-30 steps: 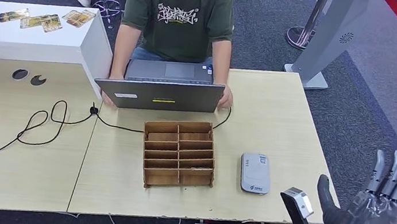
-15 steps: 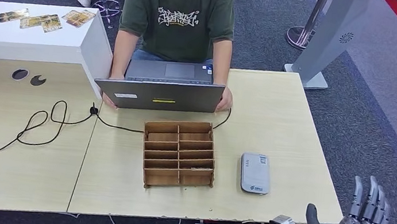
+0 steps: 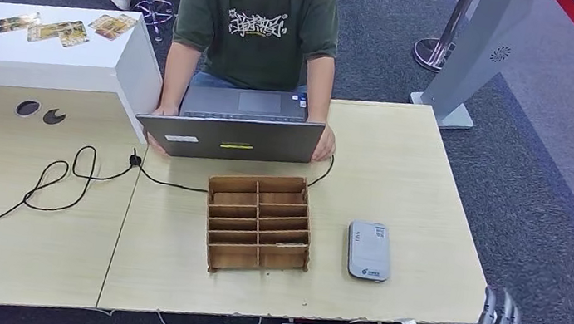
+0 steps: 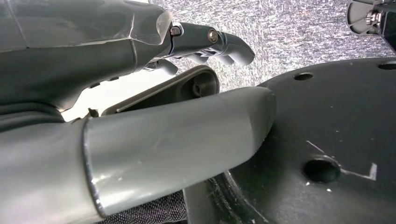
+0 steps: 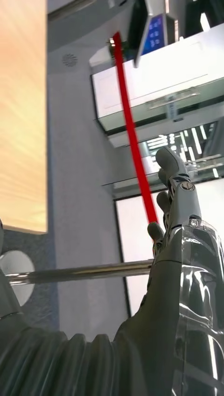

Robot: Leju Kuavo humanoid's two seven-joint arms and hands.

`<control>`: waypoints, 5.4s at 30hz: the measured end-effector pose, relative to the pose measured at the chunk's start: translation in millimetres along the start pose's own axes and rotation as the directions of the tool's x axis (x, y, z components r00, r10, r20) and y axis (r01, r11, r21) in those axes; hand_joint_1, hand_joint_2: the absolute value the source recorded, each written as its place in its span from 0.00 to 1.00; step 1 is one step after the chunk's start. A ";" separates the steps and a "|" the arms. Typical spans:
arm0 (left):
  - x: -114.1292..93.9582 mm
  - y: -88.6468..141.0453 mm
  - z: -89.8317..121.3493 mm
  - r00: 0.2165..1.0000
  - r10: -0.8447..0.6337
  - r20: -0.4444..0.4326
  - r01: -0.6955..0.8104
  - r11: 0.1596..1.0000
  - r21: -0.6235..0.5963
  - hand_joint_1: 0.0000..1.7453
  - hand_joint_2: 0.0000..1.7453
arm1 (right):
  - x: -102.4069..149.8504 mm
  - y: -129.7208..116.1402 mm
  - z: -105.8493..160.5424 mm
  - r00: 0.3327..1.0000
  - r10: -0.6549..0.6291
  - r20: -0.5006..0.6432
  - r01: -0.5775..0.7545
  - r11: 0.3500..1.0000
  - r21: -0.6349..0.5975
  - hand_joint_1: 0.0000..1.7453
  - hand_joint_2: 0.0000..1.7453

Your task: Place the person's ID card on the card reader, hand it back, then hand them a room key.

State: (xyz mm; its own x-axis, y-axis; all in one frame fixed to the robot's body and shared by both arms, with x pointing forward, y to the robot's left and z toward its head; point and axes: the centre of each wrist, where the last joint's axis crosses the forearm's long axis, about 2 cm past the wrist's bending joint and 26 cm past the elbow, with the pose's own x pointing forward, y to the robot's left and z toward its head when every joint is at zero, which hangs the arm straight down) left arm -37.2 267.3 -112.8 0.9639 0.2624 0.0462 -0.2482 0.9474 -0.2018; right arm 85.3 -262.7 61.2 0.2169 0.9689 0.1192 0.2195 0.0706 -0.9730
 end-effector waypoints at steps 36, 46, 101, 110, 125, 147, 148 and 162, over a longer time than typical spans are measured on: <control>2.2 8.2 1.3 0.999 -0.043 -0.011 0.043 0.999 -0.006 0.00 0.00 | 101.5 21.2 -38.2 0.867 -0.161 0.471 0.176 0.984 0.012 0.00 1.00; 3.0 10.1 1.6 0.999 -0.050 -0.011 0.050 0.999 -0.005 0.00 0.00 | 109.1 10.0 -59.8 0.852 -0.198 0.485 0.243 0.970 -0.030 0.00 1.00; 6.3 13.6 2.1 0.999 -0.043 -0.004 0.043 0.999 -0.011 0.00 0.00 | 113.0 16.1 -90.2 0.810 -0.188 0.555 0.193 0.980 0.050 0.00 1.00; 6.3 13.6 2.1 0.999 -0.042 -0.003 0.042 0.999 -0.010 0.00 0.00 | 116.3 23.7 -92.7 0.808 -0.126 0.575 0.117 0.992 0.053 0.00 1.00; 6.6 14.2 2.2 0.999 -0.045 -0.006 0.045 0.999 -0.011 0.00 0.00 | 123.2 37.7 -96.2 0.785 -0.105 0.611 0.046 0.993 0.112 0.00 1.00; 7.4 16.9 2.7 0.999 -0.045 -0.008 0.045 0.999 -0.008 0.00 0.00 | 132.7 50.0 -108.0 0.762 -0.030 0.646 -0.096 0.983 0.158 0.00 1.00; 7.4 17.0 2.7 0.999 -0.045 -0.008 0.045 0.999 -0.008 0.00 0.00 | 132.2 50.2 -108.4 0.762 -0.027 0.647 -0.099 0.982 0.158 0.00 1.00; 7.3 16.9 2.7 1.000 -0.030 -0.005 0.030 1.000 -0.004 0.00 0.00 | 111.7 48.4 -110.1 0.754 0.018 0.657 -0.161 0.974 0.157 0.00 1.00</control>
State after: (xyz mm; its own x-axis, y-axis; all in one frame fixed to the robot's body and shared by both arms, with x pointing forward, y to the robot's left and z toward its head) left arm -34.6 285.7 -113.3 0.9713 0.2331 0.0470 -0.2190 0.9541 -0.2043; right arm 224.8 -177.2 49.2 -0.4570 0.8876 -0.0576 0.0295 -0.0496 -0.9983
